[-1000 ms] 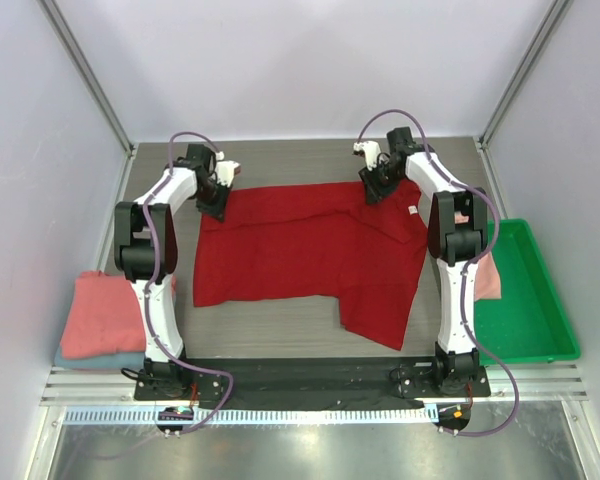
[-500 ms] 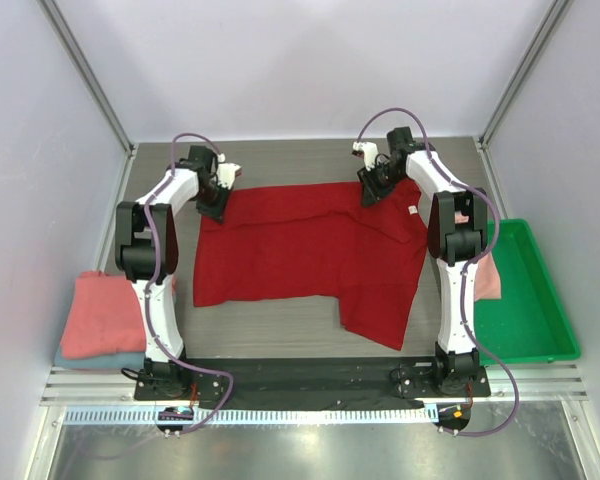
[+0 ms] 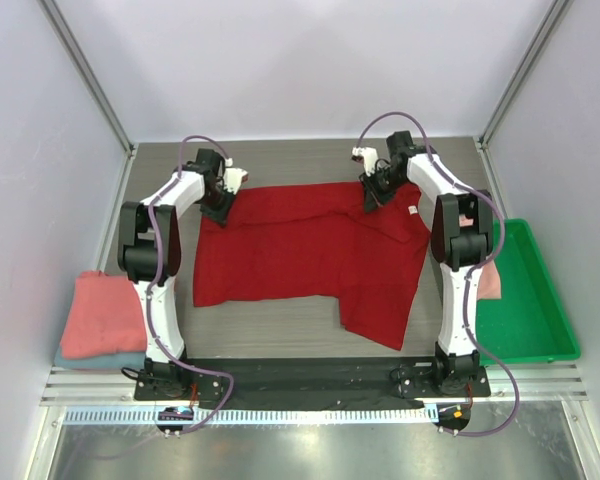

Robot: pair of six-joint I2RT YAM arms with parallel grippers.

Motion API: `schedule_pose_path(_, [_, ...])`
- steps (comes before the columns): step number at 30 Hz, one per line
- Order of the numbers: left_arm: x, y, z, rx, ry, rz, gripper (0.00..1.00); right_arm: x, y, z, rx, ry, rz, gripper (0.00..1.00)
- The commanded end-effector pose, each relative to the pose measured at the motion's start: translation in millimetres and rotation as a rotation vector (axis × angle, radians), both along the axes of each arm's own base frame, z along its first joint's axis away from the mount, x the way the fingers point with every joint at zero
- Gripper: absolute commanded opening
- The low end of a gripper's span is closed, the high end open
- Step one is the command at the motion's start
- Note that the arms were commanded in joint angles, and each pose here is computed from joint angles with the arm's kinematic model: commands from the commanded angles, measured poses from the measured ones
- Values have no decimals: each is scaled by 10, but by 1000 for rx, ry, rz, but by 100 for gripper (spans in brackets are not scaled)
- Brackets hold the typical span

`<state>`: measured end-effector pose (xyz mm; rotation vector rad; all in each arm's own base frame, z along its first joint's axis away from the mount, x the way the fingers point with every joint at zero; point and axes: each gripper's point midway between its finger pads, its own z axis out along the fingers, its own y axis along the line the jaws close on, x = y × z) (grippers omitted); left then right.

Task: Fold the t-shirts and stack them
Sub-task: Fold the tshirt

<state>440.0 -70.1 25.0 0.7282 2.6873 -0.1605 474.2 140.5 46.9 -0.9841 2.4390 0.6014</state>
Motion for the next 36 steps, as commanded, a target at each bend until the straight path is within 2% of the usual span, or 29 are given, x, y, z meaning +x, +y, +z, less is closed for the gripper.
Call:
schedule_pose_path(1, [69, -3, 289, -2, -78, -23, 3, -289, 322, 599, 19, -94, 81, 2])
schedule_pose_path(3, [71, -2, 332, -13, -50, -17, 4, -650, 575, 604, 5, -76, 139, 3])
schedule_pose_path(4, [70, 16, 301, -17, -33, -8, 4, -763, 637, 599, -6, -74, 152, 15])
schedule_pose_path(6, [86, 23, 317, -19, -36, -14, 4, -1031, 808, 671, -38, -116, 186, 26])
schedule_pose_path(7, [92, 17, 343, -19, -47, -20, 4, -1079, 834, 710, -50, -139, 196, 33])
schedule_pose_path(10, [163, 36, 371, -10, -79, -24, 4, -978, 735, 858, -106, -222, 159, 39])
schedule_pose_path(14, [203, 30, 316, -5, -60, -25, 5, -485, 440, 981, -129, -280, 49, 39])
schedule_pose_path(20, [434, 64, 248, 30, -45, -17, 5, 289, -341, 650, -185, -264, -173, 38])
schedule_pose_path(22, [416, 65, 188, 33, -2, -15, 5, 415, -498, 561, -207, -266, -198, 38])
schedule_pose_path(30, [692, 211, 74, 112, 12, 31, 5, 906, -1041, 148, -267, -260, -310, 37])
schedule_pose_path(31, [624, 244, -104, 125, 75, 36, 4, 933, -1064, 101, -275, -258, -313, 37])
schedule_pose_path(32, [748, 246, -13, 125, 44, 42, 4, 991, -1115, 100, -292, -272, -325, 37])
schedule_pose_path(34, [736, 276, -168, 138, 92, 39, 4, 1023, -1164, -71, -320, -256, -324, 37])
schedule_pose_path(36, [871, 280, -127, 144, 55, 41, 4, 1099, -1230, -208, -357, -251, -338, 37])
